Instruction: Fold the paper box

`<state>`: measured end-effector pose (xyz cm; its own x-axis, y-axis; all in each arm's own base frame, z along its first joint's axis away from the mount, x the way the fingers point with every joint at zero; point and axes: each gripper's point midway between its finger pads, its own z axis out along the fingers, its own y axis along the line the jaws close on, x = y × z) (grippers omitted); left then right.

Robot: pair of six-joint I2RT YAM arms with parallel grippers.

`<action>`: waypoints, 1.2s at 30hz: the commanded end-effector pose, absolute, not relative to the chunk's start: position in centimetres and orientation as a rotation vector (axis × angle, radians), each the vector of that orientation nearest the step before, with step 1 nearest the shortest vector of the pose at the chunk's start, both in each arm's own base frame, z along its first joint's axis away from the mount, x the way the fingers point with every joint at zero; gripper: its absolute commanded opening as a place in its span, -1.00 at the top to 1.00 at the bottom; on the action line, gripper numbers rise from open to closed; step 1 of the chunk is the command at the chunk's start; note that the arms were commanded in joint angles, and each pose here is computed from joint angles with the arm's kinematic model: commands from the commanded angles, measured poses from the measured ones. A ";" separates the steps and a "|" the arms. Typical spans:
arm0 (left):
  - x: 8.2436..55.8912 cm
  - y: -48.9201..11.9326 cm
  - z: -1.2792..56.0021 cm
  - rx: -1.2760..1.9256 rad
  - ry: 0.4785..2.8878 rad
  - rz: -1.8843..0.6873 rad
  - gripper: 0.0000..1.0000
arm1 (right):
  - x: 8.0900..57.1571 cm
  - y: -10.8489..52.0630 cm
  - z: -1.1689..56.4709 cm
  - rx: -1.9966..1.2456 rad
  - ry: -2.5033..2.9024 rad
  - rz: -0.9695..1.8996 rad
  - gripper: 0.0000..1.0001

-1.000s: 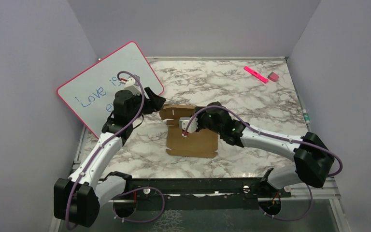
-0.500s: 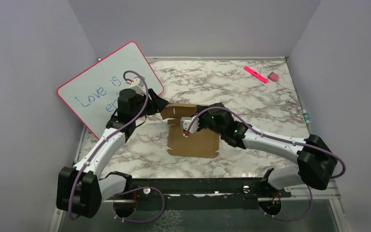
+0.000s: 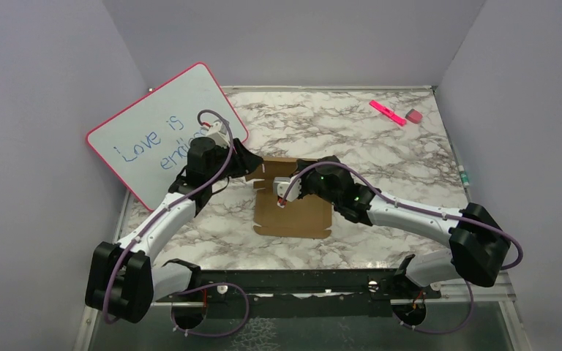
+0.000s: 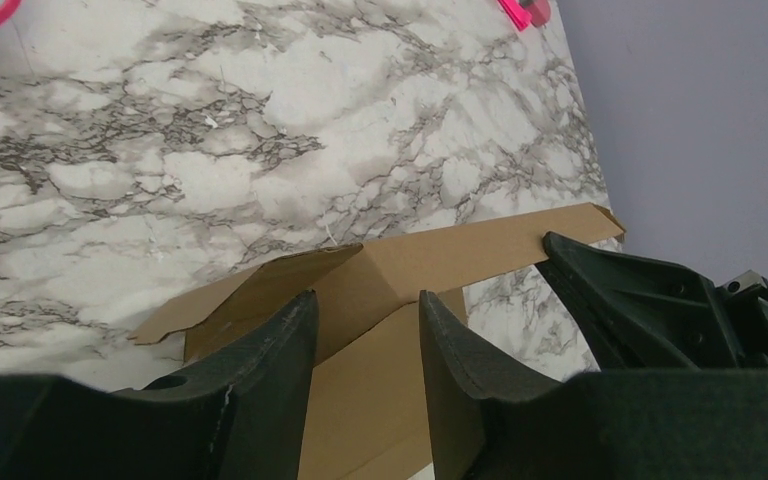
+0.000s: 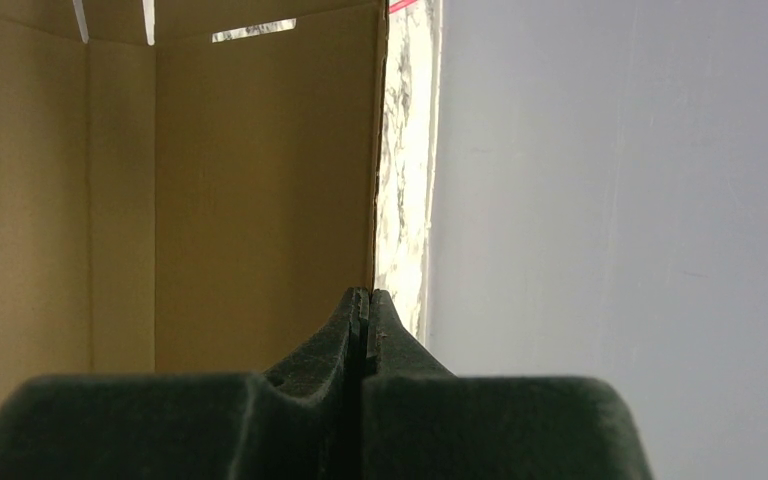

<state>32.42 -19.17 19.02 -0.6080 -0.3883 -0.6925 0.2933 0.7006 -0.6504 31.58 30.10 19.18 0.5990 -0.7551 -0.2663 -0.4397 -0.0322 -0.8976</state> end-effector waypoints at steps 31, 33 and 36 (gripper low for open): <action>34.8 -14.3 20.1 -0.095 2.050 -0.606 0.02 | 31.9 30.2 15.3 -1.733 0.991 -0.410 0.98; 35.0 -13.5 20.3 -0.085 2.076 -0.565 0.00 | 31.9 30.1 15.1 -1.739 0.996 -0.411 0.98; 35.0 -13.1 20.6 -0.042 2.116 -0.529 -0.02 | 31.9 30.2 14.9 -1.743 0.998 -0.407 0.98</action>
